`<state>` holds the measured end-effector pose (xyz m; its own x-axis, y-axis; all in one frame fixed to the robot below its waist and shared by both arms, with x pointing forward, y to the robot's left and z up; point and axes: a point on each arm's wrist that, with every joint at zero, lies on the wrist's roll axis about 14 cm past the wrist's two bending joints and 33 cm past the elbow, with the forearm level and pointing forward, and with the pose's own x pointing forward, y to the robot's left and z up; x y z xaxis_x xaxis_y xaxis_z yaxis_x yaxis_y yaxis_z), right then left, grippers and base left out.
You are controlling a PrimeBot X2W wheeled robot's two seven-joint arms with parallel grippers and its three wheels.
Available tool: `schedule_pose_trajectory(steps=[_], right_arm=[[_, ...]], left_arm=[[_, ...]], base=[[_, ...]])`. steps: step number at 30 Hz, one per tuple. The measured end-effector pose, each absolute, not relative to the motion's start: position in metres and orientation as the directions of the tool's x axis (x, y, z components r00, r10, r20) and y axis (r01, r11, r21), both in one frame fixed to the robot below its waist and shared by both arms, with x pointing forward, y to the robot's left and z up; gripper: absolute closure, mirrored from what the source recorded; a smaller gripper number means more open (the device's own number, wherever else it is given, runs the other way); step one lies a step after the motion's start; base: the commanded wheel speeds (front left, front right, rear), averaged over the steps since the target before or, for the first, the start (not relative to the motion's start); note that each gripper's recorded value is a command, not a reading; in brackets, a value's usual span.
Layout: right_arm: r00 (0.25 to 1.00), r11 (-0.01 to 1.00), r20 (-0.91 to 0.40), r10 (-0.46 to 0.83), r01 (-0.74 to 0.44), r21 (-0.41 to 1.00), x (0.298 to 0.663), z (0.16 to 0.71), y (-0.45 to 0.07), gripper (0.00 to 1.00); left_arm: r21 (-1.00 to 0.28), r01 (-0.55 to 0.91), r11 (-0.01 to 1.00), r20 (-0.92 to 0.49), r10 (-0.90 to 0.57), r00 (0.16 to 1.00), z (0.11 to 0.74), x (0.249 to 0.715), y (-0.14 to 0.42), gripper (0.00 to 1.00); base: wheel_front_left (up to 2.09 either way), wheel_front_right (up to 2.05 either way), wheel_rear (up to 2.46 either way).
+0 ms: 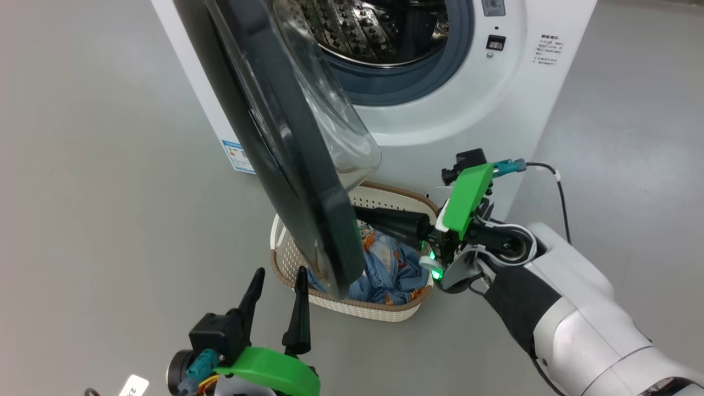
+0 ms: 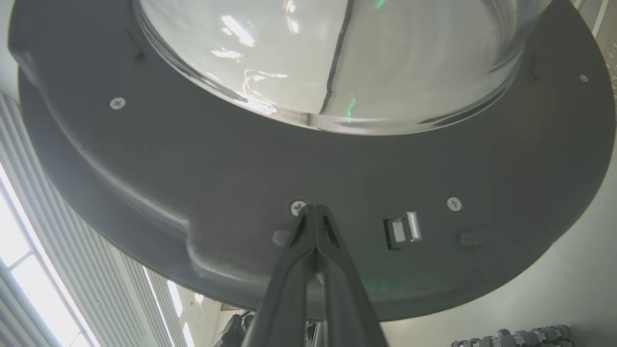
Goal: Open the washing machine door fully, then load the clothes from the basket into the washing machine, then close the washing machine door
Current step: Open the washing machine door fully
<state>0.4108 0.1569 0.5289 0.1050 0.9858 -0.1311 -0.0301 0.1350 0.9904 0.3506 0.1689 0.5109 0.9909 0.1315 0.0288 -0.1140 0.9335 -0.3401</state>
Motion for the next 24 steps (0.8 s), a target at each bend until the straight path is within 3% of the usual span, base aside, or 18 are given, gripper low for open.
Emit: schedule_pose_trajectory(steps=[13, 21, 24], right_arm=[[0.068, 0.130, -0.129, 0.989, -0.022, 0.991, 0.388, 0.529, 0.169, 1.00], [0.137, 0.115, -0.109, 0.985, -0.039, 0.993, 0.394, 0.539, 0.161, 1.00], [0.194, 0.151, -0.126, 0.973, -0.124, 0.981, 0.400, 0.542, 0.149, 1.00]], left_arm=[[-0.332, -0.129, 0.934, 0.034, 0.149, 0.988, 0.511, 0.341, 0.174, 0.00], [-0.325, -0.129, 0.937, 0.041, 0.150, 0.988, 0.513, 0.340, 0.175, 0.00], [-0.329, -0.131, 0.935, 0.044, 0.154, 0.987, 0.513, 0.338, 0.176, 0.00]], base=[[0.00, 0.00, 0.00], [0.00, 0.00, 0.00], [0.00, 0.00, 0.00]])
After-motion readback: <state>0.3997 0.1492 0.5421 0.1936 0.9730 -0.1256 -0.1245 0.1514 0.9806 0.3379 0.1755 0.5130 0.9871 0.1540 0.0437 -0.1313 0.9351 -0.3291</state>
